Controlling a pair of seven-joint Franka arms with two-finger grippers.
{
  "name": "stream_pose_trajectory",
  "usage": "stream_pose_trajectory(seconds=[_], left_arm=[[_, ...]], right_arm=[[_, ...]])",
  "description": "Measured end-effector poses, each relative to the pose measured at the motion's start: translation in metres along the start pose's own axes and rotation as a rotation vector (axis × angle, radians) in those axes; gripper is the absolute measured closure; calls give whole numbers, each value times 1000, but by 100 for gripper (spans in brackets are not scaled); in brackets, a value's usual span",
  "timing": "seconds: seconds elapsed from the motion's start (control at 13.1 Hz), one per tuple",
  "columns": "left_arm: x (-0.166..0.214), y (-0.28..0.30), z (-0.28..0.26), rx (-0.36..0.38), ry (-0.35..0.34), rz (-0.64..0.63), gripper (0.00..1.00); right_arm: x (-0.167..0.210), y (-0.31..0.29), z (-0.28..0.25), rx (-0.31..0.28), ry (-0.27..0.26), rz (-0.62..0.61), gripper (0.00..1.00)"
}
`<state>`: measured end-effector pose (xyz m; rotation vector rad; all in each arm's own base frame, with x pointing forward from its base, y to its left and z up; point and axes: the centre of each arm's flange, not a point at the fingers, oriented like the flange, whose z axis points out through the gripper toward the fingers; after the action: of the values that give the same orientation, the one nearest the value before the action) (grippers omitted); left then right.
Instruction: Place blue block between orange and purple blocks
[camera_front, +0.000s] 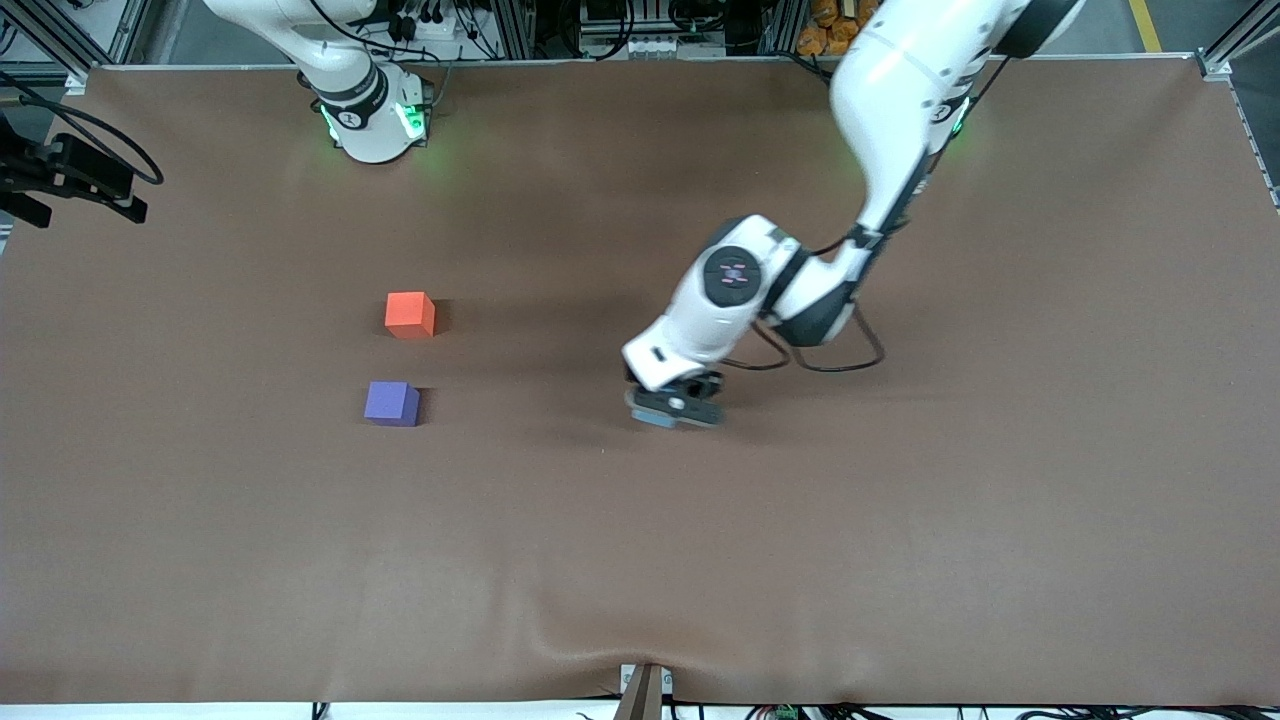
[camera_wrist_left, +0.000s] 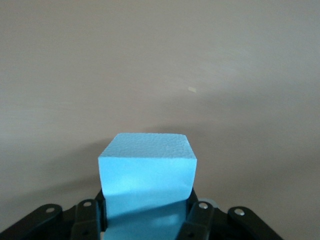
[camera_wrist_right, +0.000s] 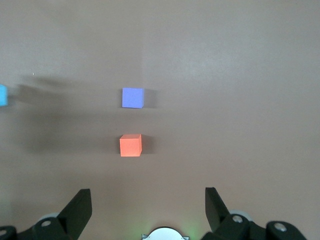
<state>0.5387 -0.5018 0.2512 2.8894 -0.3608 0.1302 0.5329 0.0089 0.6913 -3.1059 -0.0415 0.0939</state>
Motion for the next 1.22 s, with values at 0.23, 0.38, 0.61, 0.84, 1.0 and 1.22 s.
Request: stream_pose_trajectory(seconds=[0.23, 0.38, 0.61, 0.84, 1.0, 1.22], left_arm=[[-17, 65, 24, -31, 5, 88, 44], [-31, 90, 37, -39, -1, 144, 44], [-43, 98, 57, -34, -22, 166, 44], [-43, 93, 67, -30, -26, 148, 18], [-36, 99, 53, -46, -2, 91, 0], [-22, 118, -11, -68, 33, -33, 0]], right_arm=[[0, 0, 0, 0, 0, 0, 0], [0, 0, 0, 0, 0, 0, 0], [0, 0, 0, 0, 0, -1, 0], [0, 0, 0, 1, 0, -1, 0], [0, 0, 0, 1, 0, -1, 0], [1, -1, 2, 1, -3, -1, 0]])
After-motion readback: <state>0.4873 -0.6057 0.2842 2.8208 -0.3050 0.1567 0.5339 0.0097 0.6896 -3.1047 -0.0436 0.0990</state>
